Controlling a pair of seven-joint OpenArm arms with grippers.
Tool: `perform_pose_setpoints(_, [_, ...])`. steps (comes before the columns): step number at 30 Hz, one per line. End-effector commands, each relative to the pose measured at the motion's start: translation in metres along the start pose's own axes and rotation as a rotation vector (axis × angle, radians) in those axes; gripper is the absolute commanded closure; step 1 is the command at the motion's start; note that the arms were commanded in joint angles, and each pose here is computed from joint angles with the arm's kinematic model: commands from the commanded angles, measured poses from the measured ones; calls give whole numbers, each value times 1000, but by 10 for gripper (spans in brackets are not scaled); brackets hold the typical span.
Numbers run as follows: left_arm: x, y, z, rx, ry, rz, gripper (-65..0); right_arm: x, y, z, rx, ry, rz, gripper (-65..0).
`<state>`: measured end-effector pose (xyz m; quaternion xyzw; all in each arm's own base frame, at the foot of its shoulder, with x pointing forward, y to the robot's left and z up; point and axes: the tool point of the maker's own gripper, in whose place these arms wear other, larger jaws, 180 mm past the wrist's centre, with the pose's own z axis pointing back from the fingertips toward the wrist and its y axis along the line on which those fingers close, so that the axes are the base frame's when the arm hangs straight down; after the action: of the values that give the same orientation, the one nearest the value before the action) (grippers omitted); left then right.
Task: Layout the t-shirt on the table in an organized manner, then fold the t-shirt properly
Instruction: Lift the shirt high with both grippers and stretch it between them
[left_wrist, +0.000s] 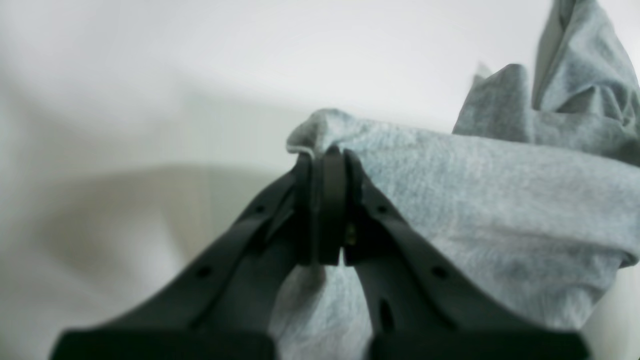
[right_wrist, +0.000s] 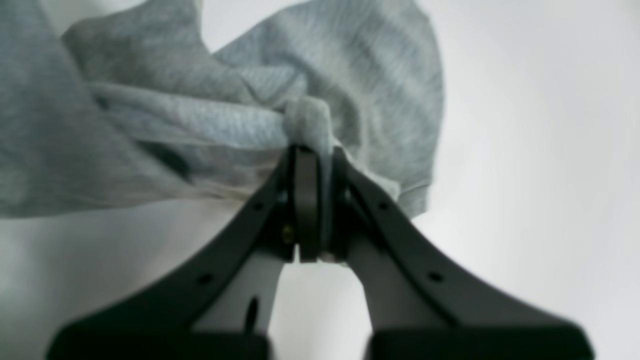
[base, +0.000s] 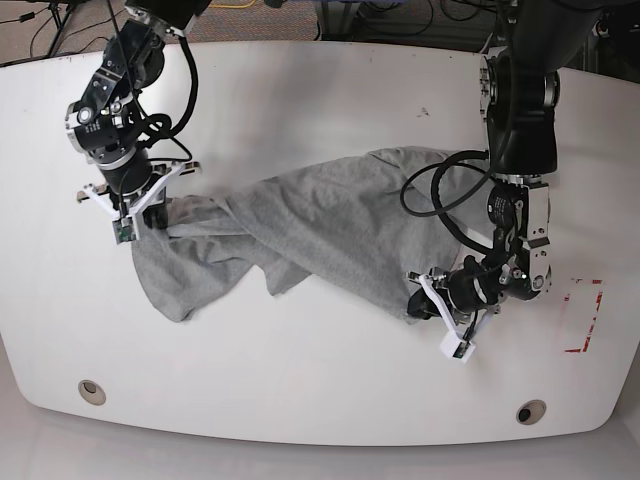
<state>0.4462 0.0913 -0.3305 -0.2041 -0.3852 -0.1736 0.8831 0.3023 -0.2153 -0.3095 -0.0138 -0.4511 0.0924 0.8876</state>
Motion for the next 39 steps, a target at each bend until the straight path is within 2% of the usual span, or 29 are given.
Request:
perform_pose_setpoints(1, [47, -3, 20, 11, -113, -57, -4, 29, -13, 0, -26, -78, 24, 0])
perform_pose_setpoints(5, [80, -2, 48, 50, -223, -102, -4, 49, -23, -6, -36, -107, 40, 0])
perform_pose_setpoints(10, [123, -6, 86, 96, -364, -174, -4, 82, -36, -14, -44, -129, 109, 0])
perform_pose_setpoints(16, [170, -16, 131, 149, -501, -271, -4, 136, -52, -19, -60, -206, 165, 0])
perform_pose_setpoints(21, [200, -15, 165, 215, -549, -352, -4, 176, -65, -20, -77, -253, 215, 0])
perform_pose_setpoints(27, [233, -11, 205, 273, -646, -366, -6, 225, -85, -15, -110, -302, 263, 0])
perform_pose_setpoints(32, [261, -4, 241, 321, -723, -359, -7, 269, -102, -3, -145, -353, 301, 0])
perform_pose_setpoints(39, [293, -2, 287, 384, -812, -401, -7, 328, -124, 25, -212, -415, 364, 0])
